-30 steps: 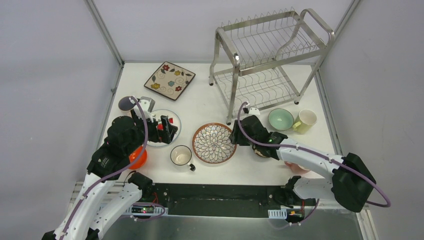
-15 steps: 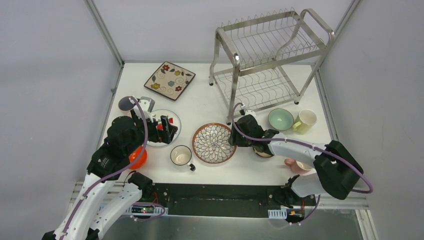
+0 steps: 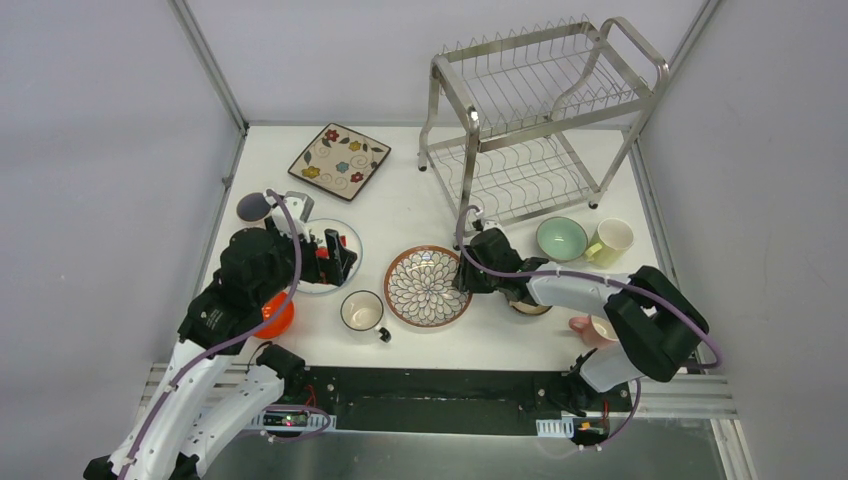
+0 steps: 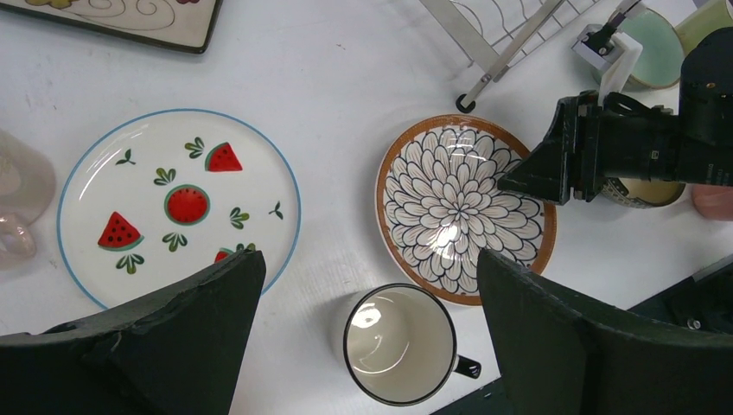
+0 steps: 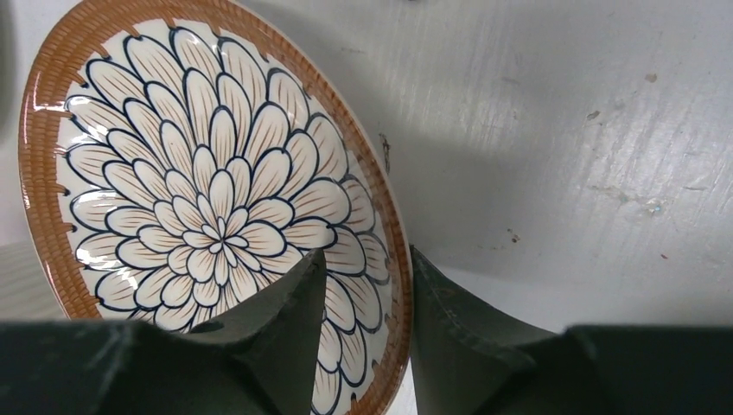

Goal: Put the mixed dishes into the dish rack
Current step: Pick up the plate at the center of the board.

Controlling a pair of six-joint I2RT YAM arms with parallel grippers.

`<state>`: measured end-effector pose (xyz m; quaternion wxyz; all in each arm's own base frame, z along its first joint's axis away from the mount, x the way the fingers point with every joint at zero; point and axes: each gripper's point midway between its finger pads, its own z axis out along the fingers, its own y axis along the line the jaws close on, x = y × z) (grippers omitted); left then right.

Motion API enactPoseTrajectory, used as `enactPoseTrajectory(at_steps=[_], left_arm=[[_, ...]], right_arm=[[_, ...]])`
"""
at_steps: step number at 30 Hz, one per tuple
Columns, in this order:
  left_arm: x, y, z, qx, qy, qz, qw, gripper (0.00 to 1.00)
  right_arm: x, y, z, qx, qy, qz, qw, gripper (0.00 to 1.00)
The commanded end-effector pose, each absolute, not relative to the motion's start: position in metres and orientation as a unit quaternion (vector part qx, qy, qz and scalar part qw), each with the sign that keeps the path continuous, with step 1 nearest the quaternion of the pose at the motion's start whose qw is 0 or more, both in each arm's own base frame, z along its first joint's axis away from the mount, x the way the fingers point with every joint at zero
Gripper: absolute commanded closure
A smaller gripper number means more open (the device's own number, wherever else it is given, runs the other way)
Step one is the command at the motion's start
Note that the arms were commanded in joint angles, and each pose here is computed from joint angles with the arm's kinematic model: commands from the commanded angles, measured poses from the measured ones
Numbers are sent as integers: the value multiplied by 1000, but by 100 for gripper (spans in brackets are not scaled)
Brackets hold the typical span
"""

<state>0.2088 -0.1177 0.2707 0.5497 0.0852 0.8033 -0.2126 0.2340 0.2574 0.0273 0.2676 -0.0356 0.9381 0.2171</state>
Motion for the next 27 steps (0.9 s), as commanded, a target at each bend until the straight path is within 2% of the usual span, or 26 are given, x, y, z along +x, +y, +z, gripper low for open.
enactPoseTrajectory(at_steps=[1, 9, 12, 13, 27], left_arm=[[213, -116, 275, 85, 799, -208, 559, 2], [212, -116, 274, 85, 798, -209, 559, 2], [212, -117, 274, 85, 798, -212, 558, 2], [212, -118, 274, 85, 799, -212, 556, 2], [214, -124, 269, 87, 806, -221, 542, 3]], right_arm=[[238, 264, 29, -37, 932, 234, 273, 62], [234, 259, 40, -31, 926, 246, 285, 83], [233, 258, 51, -25, 920, 259, 294, 98], [232, 258, 55, -24, 917, 263, 297, 100], [229, 225, 118, 35, 886, 274, 372, 100]])
